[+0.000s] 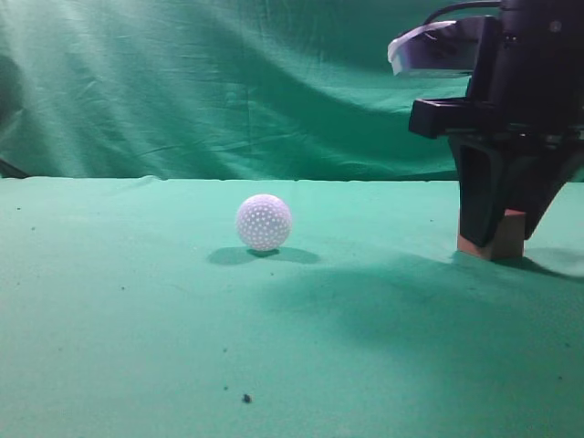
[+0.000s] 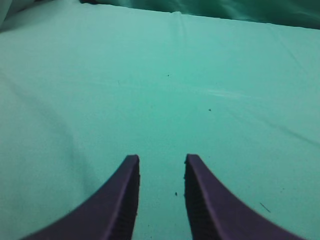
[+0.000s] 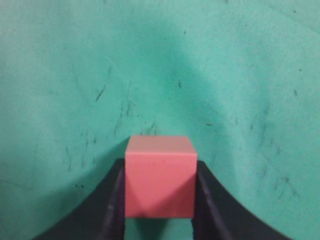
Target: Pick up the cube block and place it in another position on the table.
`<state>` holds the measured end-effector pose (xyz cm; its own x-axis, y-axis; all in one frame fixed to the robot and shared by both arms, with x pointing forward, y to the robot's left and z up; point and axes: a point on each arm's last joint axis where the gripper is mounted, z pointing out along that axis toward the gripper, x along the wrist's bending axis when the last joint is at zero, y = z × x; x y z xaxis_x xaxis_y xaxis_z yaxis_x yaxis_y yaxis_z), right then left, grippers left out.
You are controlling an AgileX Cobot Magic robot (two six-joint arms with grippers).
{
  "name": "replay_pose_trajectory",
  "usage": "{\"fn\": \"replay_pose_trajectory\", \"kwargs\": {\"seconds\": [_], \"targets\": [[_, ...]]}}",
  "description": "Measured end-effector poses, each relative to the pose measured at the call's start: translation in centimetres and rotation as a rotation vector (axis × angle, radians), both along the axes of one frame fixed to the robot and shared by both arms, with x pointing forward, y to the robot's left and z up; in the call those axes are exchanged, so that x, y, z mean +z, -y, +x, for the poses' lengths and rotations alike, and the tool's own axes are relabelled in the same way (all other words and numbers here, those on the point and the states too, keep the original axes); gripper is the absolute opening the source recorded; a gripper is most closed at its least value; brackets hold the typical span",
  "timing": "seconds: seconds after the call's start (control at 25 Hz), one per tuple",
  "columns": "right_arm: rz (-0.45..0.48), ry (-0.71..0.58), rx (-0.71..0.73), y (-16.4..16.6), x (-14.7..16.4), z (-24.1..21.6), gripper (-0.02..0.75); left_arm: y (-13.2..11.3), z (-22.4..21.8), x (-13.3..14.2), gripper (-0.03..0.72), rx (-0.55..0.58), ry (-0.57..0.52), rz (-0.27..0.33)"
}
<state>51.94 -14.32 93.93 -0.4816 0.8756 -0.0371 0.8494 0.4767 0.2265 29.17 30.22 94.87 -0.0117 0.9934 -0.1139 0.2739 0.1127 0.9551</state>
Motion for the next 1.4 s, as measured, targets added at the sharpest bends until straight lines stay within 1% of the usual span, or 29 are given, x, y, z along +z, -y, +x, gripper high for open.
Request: {"fn": "replay_pose_trajectory", "kwargs": {"seconds": [0.12,0.2,0.32,0.44,0.56,0.76,0.88,1.08,1.12,1.16,1.24,1.28,1.4], "targets": [[0.007,0.012,-0.024,0.0,1.0,0.9,0.221,0.0,0.0,0.0,0.262,0.0,0.0,0.0],[0.03,0.051,-0.059,0.3,2.4,2.4,0.221,0.0,0.0,0.0,0.262,0.0,0.0,0.0],[0.083,0.139,-0.142,1.0,5.5,5.3,0.221,0.0,0.0,0.0,0.262,0.0,0.0,0.0],[0.101,0.183,-0.195,1.7,7.4,8.0,0.221,0.0,0.0,0.0,0.262,0.0,0.0,0.0],[0.081,0.171,-0.19,1.4,7.1,10.3,0.221,0.0,0.0,0.0,0.262,0.0,0.0,0.0],[0.059,0.13,-0.182,0.4,4.1,12.9,0.221,0.0,0.0,0.0,0.262,0.0,0.0,0.0],[0.049,0.109,-0.182,0.1,2.6,13.7,0.221,0.0,0.0,0.0,0.262,0.0,0.0,0.0],[0.034,0.07,-0.186,0.0,1.2,13.8,0.221,0.0,0.0,0.0,0.262,0.0,0.0,0.0],[0.031,0.062,-0.187,0.0,1.0,13.8,0.277,0.0,0.0,0.0,0.262,0.0,0.0,0.0],[0.027,0.054,-0.188,0.1,0.9,13.8,0.309,0.0,0.0,0.0,0.262,0.0,0.0,0.0],[0.022,0.044,-0.19,0.1,0.7,13.7,0.403,0.0,0.0,0.0,0.262,0.0,0.0,0.0],[0.021,0.042,-0.191,0.1,0.7,13.7,0.433,0.0,0.0,0.0,0.262,0.0,0.0,0.0],[0.036,0.071,-0.193,0.2,2.2,13.5,0.433,0.0,0.0,0.0,0.262,0.0,0.0,0.0]]}}
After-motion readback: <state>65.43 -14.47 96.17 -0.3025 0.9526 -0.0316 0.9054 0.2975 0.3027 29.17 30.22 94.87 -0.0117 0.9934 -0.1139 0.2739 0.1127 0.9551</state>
